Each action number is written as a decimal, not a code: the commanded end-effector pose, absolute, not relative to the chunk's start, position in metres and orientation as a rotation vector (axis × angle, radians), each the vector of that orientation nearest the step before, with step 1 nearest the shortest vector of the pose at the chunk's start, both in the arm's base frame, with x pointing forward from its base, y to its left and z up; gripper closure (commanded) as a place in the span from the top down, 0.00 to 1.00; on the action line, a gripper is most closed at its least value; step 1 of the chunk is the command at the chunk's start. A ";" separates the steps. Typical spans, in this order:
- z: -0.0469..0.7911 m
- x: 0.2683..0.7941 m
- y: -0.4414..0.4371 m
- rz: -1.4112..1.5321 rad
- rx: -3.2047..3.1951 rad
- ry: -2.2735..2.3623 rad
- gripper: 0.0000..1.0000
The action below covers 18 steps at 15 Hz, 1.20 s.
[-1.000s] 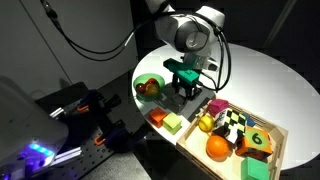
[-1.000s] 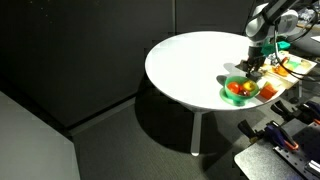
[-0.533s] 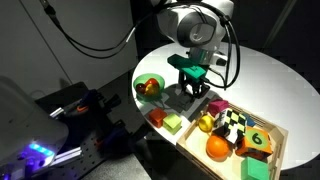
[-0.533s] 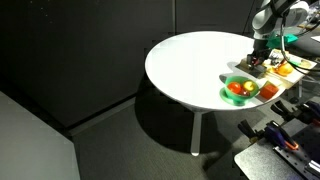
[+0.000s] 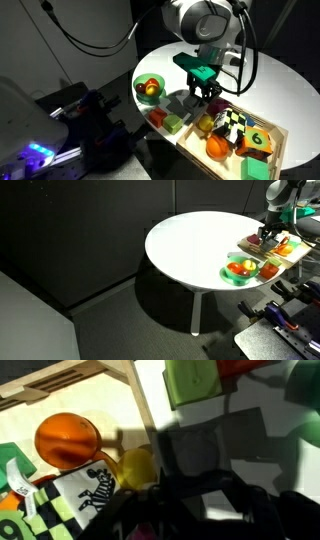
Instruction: Pick up the gray block and put it in the tray
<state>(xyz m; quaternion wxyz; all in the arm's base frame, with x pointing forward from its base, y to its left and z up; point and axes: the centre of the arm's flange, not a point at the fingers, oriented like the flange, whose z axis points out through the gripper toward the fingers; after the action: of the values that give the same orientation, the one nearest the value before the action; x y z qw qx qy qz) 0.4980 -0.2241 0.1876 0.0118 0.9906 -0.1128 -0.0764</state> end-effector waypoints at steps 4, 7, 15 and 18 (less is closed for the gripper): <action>0.202 0.473 -0.265 -0.211 3.037 -0.524 0.32; 0.204 0.466 -0.279 -0.208 3.021 -0.565 0.66; 0.211 0.460 -0.272 -0.203 3.045 -0.555 1.00; 0.218 0.461 -0.258 -0.175 3.070 -0.510 1.00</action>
<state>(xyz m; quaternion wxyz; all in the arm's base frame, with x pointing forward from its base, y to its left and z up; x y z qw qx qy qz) 0.4677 -0.2746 0.2019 0.0219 0.9820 -0.1733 -0.0722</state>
